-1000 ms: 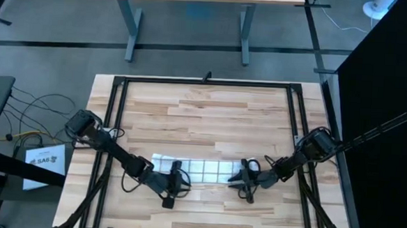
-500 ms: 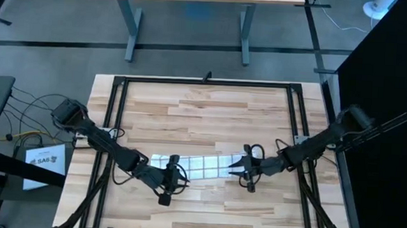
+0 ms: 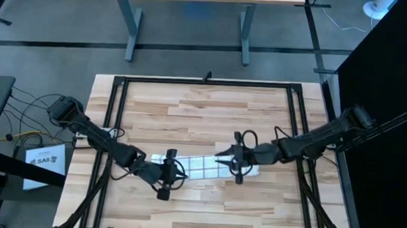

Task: Roll towel
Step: Fold the white towel

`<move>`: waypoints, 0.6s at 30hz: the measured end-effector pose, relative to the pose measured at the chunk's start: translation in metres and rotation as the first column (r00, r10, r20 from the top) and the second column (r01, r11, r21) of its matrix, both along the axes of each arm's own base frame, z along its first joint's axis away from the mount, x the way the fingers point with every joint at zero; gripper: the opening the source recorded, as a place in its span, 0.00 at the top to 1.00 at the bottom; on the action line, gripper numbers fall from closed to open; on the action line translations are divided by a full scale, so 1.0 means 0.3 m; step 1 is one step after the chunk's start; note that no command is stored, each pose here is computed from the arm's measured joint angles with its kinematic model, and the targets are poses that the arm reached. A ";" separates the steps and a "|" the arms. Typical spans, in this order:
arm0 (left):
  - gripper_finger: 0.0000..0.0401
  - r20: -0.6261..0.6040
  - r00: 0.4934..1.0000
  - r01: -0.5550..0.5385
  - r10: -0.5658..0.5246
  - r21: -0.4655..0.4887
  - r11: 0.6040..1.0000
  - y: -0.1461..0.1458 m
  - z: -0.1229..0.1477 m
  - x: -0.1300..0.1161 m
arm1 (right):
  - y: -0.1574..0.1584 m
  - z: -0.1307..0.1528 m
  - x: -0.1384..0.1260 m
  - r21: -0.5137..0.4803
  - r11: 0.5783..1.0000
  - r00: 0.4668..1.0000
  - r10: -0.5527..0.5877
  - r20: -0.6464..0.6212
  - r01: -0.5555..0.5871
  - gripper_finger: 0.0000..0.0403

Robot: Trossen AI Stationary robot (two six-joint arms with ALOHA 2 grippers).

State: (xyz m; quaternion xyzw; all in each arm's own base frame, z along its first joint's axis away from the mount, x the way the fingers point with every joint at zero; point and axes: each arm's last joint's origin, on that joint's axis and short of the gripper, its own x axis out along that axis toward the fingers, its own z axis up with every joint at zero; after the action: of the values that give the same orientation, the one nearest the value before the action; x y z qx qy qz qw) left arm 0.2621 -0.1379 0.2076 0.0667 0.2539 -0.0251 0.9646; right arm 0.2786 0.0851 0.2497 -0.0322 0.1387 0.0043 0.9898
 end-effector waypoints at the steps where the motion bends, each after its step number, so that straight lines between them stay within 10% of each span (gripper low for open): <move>1: 1.00 0.000 1.000 -0.005 0.005 0.000 1.000 0.004 0.000 0.002 | -0.012 0.005 0.006 -0.001 1.000 1.000 0.005 0.000 -0.005 0.88; 18: 1.00 0.146 0.986 -0.068 0.086 -0.122 0.990 0.260 -0.151 0.029 | -0.044 -0.044 -0.001 0.001 1.000 0.994 0.028 -0.103 -0.028 1.00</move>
State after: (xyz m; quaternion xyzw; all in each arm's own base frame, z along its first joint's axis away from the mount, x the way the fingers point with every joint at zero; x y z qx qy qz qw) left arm 0.2708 -0.0598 0.1622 0.0024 0.1807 0.0026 0.9835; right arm 0.2782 0.0720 0.2365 -0.0340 0.1891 0.0196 0.9812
